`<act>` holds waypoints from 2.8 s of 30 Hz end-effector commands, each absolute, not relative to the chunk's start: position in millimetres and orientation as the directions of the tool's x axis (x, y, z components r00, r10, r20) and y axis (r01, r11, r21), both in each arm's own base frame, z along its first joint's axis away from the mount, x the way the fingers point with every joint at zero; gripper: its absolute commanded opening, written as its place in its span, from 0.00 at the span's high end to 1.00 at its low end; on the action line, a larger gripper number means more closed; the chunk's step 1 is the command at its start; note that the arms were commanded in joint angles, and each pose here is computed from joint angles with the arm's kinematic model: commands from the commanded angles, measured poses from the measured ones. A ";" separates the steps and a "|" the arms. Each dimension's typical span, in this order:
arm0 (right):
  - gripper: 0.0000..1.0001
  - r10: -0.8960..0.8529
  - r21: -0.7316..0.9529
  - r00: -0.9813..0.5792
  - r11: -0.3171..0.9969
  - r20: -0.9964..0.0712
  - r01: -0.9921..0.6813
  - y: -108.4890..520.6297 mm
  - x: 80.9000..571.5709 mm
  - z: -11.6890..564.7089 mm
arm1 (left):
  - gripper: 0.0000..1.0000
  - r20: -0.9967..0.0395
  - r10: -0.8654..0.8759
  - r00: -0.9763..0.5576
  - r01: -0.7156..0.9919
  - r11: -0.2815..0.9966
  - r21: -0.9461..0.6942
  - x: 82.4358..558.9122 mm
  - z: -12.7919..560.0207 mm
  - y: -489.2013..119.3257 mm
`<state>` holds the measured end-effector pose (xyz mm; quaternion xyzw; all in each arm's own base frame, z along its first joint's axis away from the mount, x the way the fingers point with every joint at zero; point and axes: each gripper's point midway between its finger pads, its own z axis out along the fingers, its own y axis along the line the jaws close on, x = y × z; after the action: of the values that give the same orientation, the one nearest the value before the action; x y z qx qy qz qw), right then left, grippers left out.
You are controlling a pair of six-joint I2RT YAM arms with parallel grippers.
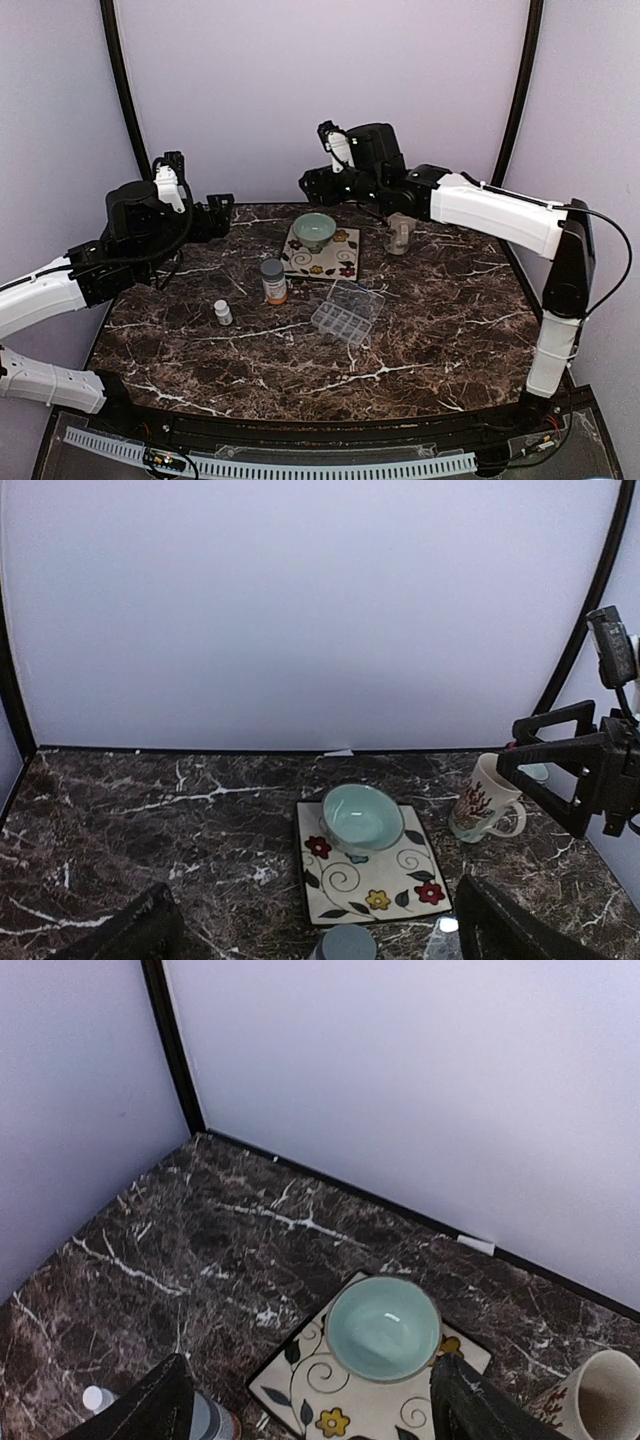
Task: Sort the pills into containers
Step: Pick up the pill bottle from the center of the board.
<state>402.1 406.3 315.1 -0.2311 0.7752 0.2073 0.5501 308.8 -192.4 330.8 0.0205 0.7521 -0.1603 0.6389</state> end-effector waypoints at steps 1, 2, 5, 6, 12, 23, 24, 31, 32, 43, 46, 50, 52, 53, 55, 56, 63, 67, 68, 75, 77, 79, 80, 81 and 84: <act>0.19 -0.250 0.030 -0.374 0.796 -0.893 -0.605 433.8 389.1 299.3 | 0.05 -0.936 -0.210 -0.283 0.148 0.955 -0.258 317.6 305.4 -178.8; 0.19 -0.273 0.026 -0.387 0.788 -0.881 -0.615 440.4 386.7 294.4 | 0.07 -0.933 -0.211 -0.292 0.135 0.956 -0.259 318.9 301.8 -177.1; 0.16 -0.334 0.011 -0.411 0.765 -0.848 -0.644 461.7 379.4 277.9 | 0.09 -0.925 -0.215 -0.314 0.106 0.960 -0.260 322.5 294.3 -173.2; 0.16 -0.347 0.013 -0.420 0.758 -0.839 -0.653 467.7 377.2 273.8 | 0.09 -0.921 -0.218 -0.323 0.094 0.961 -0.260 323.8 291.5 -171.3; 0.13 -0.384 0.062 -0.481 0.728 -0.788 -0.683 487.9 365.8 245.4 | 0.09 -0.886 -0.283 -0.367 0.037 0.948 -0.317 322.8 276.3 -157.1; 0.13 -0.435 0.111 -0.528 0.686 -0.729 -0.719 514.9 345.3 205.7 | 0.08 -0.851 -0.328 -0.411 0.018 0.930 -0.367 312.3 256.3 -150.6; 0.13 -0.437 0.116 -0.532 0.684 -0.725 -0.720 516.6 344.7 202.3 | 0.08 -0.849 -0.328 -0.413 0.018 0.930 -0.368 312.1 255.4 -150.9; 0.13 -0.450 0.129 -0.559 0.687 -0.696 -0.715 522.0 344.4 181.1 | 0.08 -0.841 -0.330 -0.429 0.021 0.927 -0.375 311.0 249.0 -152.1; 0.13 -0.454 0.128 -0.561 0.689 -0.692 -0.714 522.0 344.7 178.4 | 0.08 -0.840 -0.332 -0.429 0.021 0.926 -0.376 311.1 249.2 -152.3; 0.13 -0.476 0.135 -0.577 0.683 -0.663 -0.718 527.8 344.4 158.4 | 0.08 -0.838 -0.329 -0.436 0.027 0.926 -0.377 312.9 246.6 -154.4; 0.13 -0.478 0.138 -0.580 0.681 -0.660 -0.719 529.4 344.5 155.1 | 0.08 -0.838 -0.327 -0.437 0.027 0.926 -0.376 313.5 246.1 -154.4; 0.13 -0.481 0.138 -0.588 0.687 -0.650 -0.714 529.2 346.7 147.6 | 0.08 -0.837 -0.327 -0.439 0.031 0.925 -0.378 314.2 245.0 -155.0; 0.13 -0.480 0.139 -0.592 0.689 -0.647 -0.711 528.9 348.0 144.8 | 0.08 -0.835 -0.330 -0.439 0.030 0.924 -0.381 314.5 244.4 -155.0; 0.13 -0.480 0.141 -0.594 0.690 -0.646 -0.710 528.7 348.8 143.8 | 0.08 -0.836 -0.330 -0.439 0.032 0.924 -0.381 314.8 244.4 -155.2; 0.13 -0.476 0.146 -0.600 0.693 -0.643 -0.706 528.1 350.9 141.7 | 0.08 -0.836 -0.331 -0.438 0.034 0.923 -0.383 315.3 245.0 -155.2; 0.13 -0.474 0.147 -0.602 0.694 -0.642 -0.704 527.8 352.1 140.8 | 0.08 -0.837 -0.331 -0.436 0.037 0.923 -0.384 315.7 245.6 -155.5; 0.14 -0.471 0.162 -0.615 0.696 -0.632 -0.699 527.1 356.8 132.6 | 0.08 -0.838 -0.329 -0.435 0.042 0.922 -0.384 318.3 246.9 -155.4; 0.15 -0.471 0.167 -0.622 0.698 -0.625 -0.697 526.3 358.8 127.2 | 0.08 -0.835 -0.331 -0.440 0.039 0.922 -0.386 319.7 244.6 -155.3; 0.15 -0.471 0.168 -0.624 0.698 -0.624 -0.696 526.0 359.4 126.2 | 0.08 -0.834 -0.332 -0.441 0.038 0.921 -0.387 320.0 244.3 -155.2; 0.17 -0.472 0.173 -0.629 0.699 -0.617 -0.694 524.2 362.1 122.2 | 0.08 -0.830 -0.336 -0.446 0.037 0.919 -0.392 321.7 242.1 -155.7; 0.20 -0.472 0.176 -0.631 0.698 -0.616 -0.694 524.4 361.8 121.5 | 0.08 -0.829 -0.336 -0.447 0.039 0.919 -0.393 321.7 241.5 -156.0; 0.23 -0.473 0.180 -0.631 0.695 -0.615 -0.696 524.7 361.4 121.4 | 0.08 -0.827 -0.336 -0.451 0.038 0.919 -0.394 321.5 240.0 -156.3; 0.26 -0.473 0.180 -0.633 0.697 -0.612 -0.695 523.8 362.0 120.4 | 0.08 -0.826 -0.337 -0.452 0.038 0.918 -0.395 321.4 239.8 -156.5; 0.29 -0.474 0.181 -0.634 0.696 -0.611 -0.695 523.8 361.9 119.9 | 0.08 -0.825 -0.337 -0.453 0.038 0.918 -0.395 321.3 239.0 -156.6; 0.42 -0.476 0.188 -0.637 0.693 -0.606 -0.696 523.1 361.7 119.0 | 0.08 -0.824 -0.338 -0.456 0.037 0.917 -0.397 320.8 237.3 -156.6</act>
<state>355.5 521.1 113.5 -0.3392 0.8824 0.1943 0.2617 319.9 -158.2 241.6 -0.0872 0.8344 -0.1801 0.5136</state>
